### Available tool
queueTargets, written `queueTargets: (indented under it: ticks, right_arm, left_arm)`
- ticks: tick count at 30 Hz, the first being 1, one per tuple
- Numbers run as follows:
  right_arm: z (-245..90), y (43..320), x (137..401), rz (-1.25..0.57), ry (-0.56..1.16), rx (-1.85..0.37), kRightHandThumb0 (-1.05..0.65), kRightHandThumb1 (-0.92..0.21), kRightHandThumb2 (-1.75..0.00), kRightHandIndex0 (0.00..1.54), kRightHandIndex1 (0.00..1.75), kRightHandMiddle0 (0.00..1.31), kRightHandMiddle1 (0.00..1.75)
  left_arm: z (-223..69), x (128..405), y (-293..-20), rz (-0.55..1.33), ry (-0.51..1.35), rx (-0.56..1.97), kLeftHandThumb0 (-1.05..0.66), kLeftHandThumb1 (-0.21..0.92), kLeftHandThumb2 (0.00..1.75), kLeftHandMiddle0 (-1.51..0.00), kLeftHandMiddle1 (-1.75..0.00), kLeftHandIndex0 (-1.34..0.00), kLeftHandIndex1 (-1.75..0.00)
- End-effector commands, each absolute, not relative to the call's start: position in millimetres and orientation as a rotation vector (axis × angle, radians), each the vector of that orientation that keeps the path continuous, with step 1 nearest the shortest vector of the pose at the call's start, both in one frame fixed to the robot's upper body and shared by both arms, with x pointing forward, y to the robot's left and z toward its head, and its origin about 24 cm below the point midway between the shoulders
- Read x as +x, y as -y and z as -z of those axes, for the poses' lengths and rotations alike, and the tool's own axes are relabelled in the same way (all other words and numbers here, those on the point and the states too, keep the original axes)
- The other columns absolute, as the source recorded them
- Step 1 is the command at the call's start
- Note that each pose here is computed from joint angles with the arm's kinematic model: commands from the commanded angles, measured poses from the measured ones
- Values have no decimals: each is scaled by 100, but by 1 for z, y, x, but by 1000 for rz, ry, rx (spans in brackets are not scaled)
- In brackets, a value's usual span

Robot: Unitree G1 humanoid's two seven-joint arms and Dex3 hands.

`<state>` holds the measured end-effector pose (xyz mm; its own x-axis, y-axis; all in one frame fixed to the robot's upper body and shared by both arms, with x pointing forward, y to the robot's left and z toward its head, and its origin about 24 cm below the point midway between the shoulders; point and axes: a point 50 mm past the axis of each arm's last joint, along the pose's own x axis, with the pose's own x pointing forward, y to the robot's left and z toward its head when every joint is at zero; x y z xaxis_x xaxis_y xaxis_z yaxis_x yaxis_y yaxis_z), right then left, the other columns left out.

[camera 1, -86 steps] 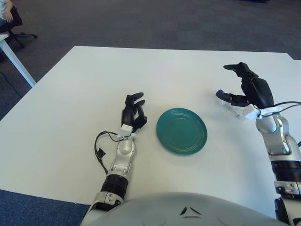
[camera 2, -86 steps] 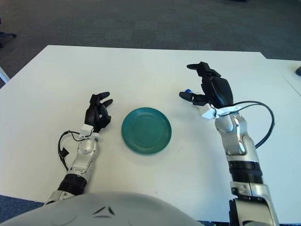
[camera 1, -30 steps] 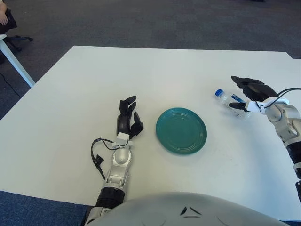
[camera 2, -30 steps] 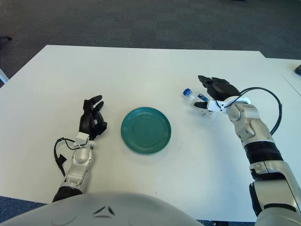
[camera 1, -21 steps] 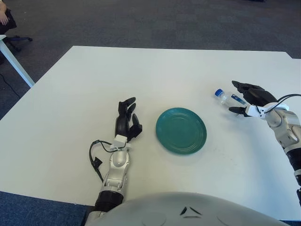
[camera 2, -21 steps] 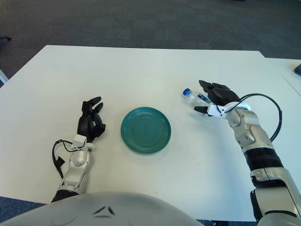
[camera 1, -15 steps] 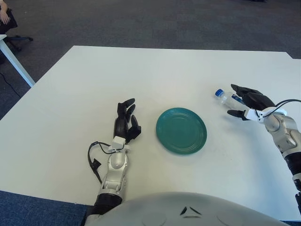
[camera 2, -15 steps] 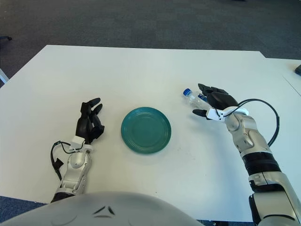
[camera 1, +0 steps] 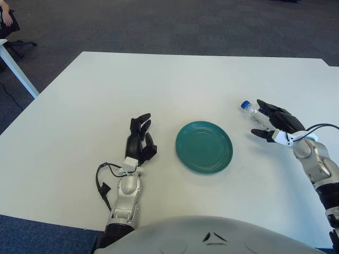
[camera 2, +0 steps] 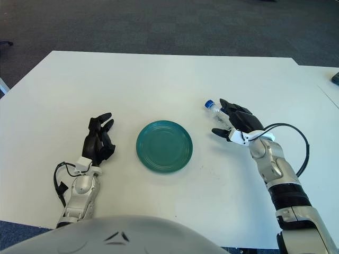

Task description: Put the bottle into the plate.

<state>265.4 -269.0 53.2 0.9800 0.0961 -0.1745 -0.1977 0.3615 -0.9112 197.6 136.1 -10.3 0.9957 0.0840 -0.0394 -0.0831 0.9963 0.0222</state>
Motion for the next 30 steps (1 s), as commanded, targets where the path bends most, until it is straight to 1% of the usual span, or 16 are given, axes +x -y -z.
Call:
queueTargets:
  ticks: [1,12,18,21,23,26,30]
  right_arm:
    - [-50,268,263,-180,-113,-1149,-105,-92,-56,0,0,0,0]
    - [-43,266,262,-150,-108,-1117,-105,-92,-54,0,0,0,0]
    - [-40,264,260,-149,-95,-1105,-105,-92,-53,4,2,1,1]
    - [-35,263,259,-136,-78,-1077,-105,-92,-52,9,4,4,3]
    - [-32,262,259,-119,-60,-1049,-105,-92,-48,18,4,2,25]
    - [-31,262,259,-100,-34,-1022,-105,-92,-45,24,5,0,43]
    - [-29,262,260,-94,-13,-1011,-105,-92,-42,29,6,0,58]
  left_arm:
    - [23,188,-143,-87,-105,28,-73,92,98,-30,-35,0,-98]
    - [22,185,-144,-72,-90,26,-73,92,98,-31,-35,0,-98]
    - [21,184,-146,-77,-84,29,-73,92,99,-32,-34,0,-99]
    - [23,184,-147,-77,-73,15,-73,92,99,-33,-35,0,-99]
    - [24,184,-148,-68,-51,6,-72,92,99,-33,-35,0,-101]
    - [23,184,-149,-52,-24,10,-71,92,99,-34,-35,0,-104]
    - [19,182,-153,-53,-26,22,-70,92,100,-34,-35,0,-106]
